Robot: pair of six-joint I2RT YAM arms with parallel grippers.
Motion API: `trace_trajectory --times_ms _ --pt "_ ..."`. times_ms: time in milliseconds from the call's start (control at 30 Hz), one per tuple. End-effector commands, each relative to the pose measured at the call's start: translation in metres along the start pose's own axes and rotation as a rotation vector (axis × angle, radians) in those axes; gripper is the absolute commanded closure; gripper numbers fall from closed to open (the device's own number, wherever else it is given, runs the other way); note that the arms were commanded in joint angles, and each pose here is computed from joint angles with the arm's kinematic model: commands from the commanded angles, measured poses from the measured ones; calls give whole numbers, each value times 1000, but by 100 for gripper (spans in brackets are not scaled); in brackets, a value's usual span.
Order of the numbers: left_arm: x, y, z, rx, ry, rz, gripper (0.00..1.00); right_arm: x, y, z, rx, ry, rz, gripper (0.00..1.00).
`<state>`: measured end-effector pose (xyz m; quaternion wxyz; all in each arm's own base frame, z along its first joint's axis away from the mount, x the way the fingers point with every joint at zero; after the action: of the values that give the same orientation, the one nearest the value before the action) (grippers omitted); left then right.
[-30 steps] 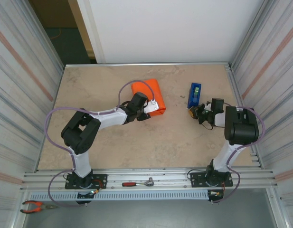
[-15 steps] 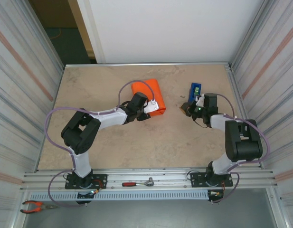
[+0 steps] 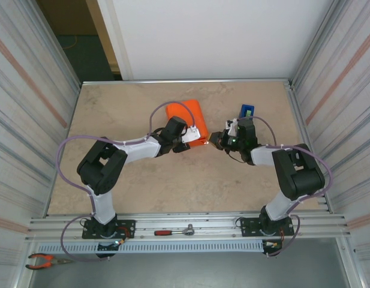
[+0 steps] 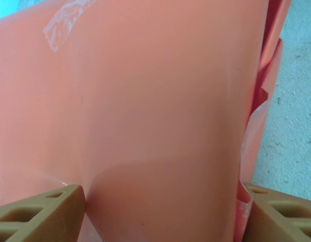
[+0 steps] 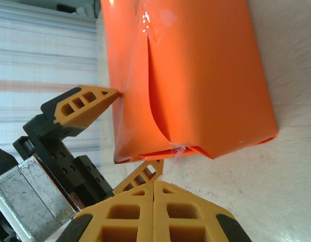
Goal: Wrap the gift box in paper
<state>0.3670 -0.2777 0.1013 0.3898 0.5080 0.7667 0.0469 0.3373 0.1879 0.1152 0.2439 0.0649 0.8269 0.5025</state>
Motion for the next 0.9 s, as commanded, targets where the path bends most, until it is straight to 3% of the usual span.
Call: trace_trajectory --times_ms 0,333,867 --pt "26 -14 9 65 96 -14 25 3 9 7 -84 -12 -22 100" --pt "27 -14 9 64 97 -11 25 4 32 11 -209 -53 -79 100" --pt "27 -14 8 64 98 -11 26 0 29 24 -206 -61 -66 100"
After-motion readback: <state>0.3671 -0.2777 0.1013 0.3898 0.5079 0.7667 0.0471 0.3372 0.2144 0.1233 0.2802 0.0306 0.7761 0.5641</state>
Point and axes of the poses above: each hand's point on the last joint's axis, 136 mm out from that joint toward the fingers, its own z axis out along the fingers, its own y axis along the line the jaws close on, x = y × z, the point moved 4 cm from there along -z, back along the fingers, and after that the axes turned 9 degrees about -z, right-handed, at the moved point
